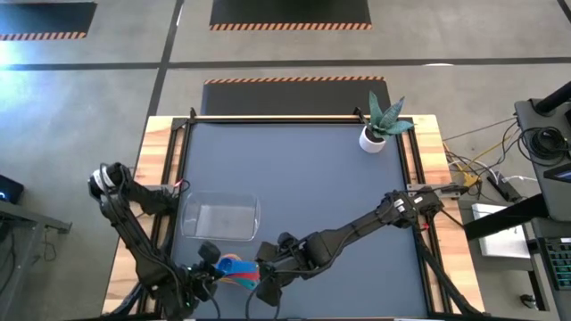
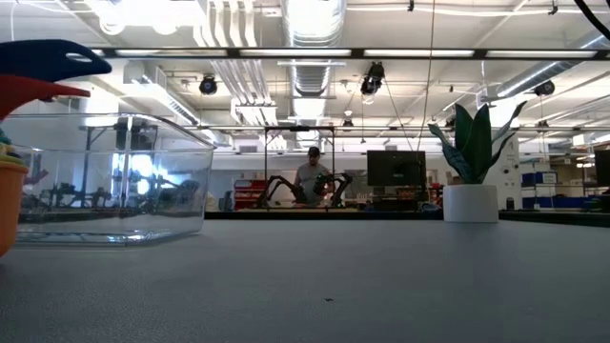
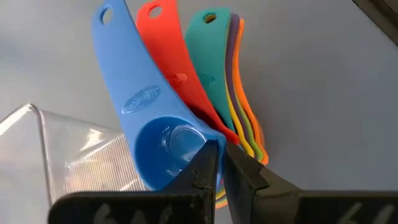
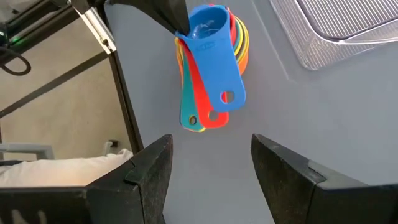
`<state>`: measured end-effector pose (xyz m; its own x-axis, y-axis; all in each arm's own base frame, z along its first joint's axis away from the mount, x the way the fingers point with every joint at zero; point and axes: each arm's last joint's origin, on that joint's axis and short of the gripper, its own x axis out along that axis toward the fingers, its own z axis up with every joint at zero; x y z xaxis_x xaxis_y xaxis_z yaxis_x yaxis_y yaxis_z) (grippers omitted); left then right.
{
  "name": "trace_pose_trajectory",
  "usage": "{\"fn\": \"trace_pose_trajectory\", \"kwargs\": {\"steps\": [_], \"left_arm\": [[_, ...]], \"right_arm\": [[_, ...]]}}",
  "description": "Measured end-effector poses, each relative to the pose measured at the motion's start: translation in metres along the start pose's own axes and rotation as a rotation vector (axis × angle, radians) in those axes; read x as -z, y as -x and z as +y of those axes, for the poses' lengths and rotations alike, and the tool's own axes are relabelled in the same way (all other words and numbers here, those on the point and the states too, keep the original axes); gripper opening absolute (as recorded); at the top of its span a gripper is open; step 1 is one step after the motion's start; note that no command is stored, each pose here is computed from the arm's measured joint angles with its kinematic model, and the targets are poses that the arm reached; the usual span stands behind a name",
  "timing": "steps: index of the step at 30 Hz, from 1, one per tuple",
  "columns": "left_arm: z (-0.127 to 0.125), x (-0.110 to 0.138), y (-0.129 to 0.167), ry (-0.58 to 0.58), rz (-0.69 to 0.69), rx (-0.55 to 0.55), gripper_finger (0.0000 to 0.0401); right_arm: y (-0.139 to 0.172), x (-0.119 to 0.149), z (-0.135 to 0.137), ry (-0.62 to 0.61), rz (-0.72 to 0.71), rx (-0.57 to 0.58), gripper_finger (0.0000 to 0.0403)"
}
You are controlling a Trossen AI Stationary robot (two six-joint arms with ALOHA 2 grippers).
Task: Nest measuring cups in basket
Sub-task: Stack the blue measuring cup on top of the orange measuring cup
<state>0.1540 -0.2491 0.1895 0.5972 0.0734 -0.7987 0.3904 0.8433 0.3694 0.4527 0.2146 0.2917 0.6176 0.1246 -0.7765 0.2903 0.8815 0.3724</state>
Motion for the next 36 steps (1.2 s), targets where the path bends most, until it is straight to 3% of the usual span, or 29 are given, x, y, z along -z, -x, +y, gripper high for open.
{"fn": "trace_pose_trajectory", "kwargs": {"steps": [7,15,20,25,31,36], "left_arm": [[-0.002,-0.001,-0.002,0.000,0.010,0.005,0.0012],[-0.001,-0.009,0.007,-0.002,0.040,0.049,0.0078],[0.007,-0.016,0.021,0.023,0.095,0.006,0.0121],[0.007,-0.026,0.029,0.070,0.052,0.011,0.0143],[-0.018,-0.041,0.026,0.108,-0.101,0.127,0.0143],[-0.040,-0.043,0.009,0.127,-0.102,0.121,0.0131]], "right_arm": [[0.000,0.000,0.000,-0.001,-0.002,0.000,0.0205],[0.000,0.000,0.000,-0.008,-0.001,0.000,0.0205],[0.000,0.000,0.000,-0.009,-0.001,0.001,0.0205],[0.000,-0.001,-0.001,0.020,-0.050,0.047,0.0205],[-0.017,0.005,-0.006,0.048,-0.062,0.112,0.0205],[-0.037,0.012,-0.010,0.001,-0.046,0.139,0.0205]]}}
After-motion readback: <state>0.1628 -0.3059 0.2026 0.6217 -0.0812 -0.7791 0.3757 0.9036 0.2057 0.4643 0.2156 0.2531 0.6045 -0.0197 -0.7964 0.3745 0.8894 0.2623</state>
